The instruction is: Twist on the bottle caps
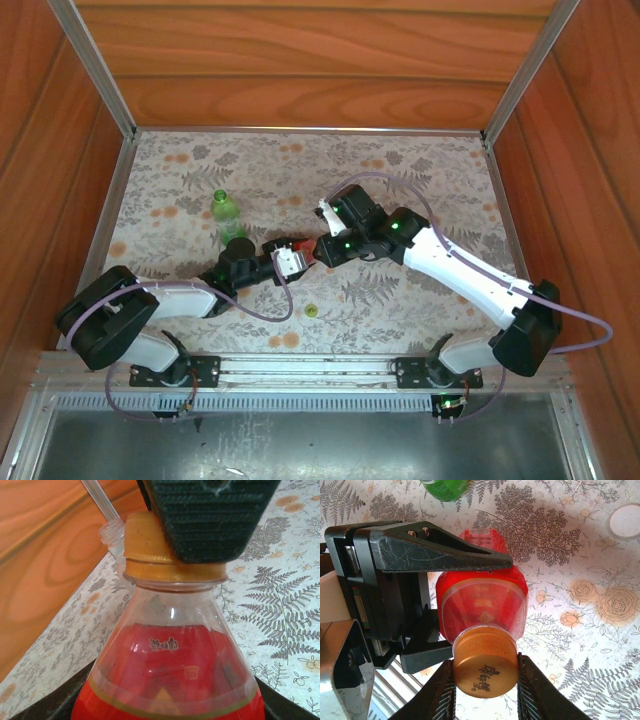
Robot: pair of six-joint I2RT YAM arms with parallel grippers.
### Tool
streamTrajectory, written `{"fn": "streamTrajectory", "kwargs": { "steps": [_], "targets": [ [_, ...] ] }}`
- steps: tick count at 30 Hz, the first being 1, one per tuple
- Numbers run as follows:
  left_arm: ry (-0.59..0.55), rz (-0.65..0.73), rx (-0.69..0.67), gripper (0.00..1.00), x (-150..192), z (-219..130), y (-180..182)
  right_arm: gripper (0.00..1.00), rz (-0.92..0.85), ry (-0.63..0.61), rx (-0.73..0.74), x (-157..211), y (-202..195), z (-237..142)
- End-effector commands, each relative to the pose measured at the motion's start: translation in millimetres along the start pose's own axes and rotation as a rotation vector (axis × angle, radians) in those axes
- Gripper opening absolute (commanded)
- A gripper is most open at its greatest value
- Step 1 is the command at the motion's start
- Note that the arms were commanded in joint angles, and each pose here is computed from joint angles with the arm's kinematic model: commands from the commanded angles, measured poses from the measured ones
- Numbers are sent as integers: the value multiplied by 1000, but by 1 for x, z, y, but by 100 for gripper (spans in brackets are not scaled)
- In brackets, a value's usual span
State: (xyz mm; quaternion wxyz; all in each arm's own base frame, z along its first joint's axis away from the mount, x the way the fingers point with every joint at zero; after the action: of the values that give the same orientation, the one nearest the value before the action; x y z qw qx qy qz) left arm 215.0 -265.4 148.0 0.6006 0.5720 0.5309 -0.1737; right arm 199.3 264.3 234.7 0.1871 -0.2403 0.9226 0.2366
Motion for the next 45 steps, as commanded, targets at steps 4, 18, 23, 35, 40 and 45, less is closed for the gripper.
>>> {"fn": "streamTrajectory", "kwargs": {
  "steps": [4, 18, 23, 35, 40, 45],
  "targets": [
    [69, -42, 95, 58, 19, -1, -21, 41, -500, -120, 77, -7, -12, -15],
    [77, -39, 91, 58, 21, -2, -22, 51, -1423, -9, -11, 1, 3, -26],
    [80, -36, 87, 58, 21, -1, -21, 51, -1503, 41, -28, -1, 6, -20],
    [83, -36, 87, 58, 21, -2, -21, 46, -1491, 57, -23, 1, 6, 1],
    [81, -35, 85, 58, 21, -2, -21, 34, -1488, 72, 12, 1, 1, 3],
    [79, -35, 84, 58, 20, -2, -21, 26, -1438, 42, 38, -1, 0, 1]
  ]
}}
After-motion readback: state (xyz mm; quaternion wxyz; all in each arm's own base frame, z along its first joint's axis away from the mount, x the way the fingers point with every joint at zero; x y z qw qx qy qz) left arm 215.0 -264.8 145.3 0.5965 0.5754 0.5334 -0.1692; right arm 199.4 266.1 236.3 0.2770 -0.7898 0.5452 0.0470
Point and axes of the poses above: each hand's point on the last joint's axis, 136 mm out from that joint toward the fingers, its own z axis out along the fingers, its own y axis along the line the jaws close on, x = y × z, the point moved 5 cm from there along -z, back along the fingers, and after that the axes turned 4 degrees about z, right-handed, at the moved point
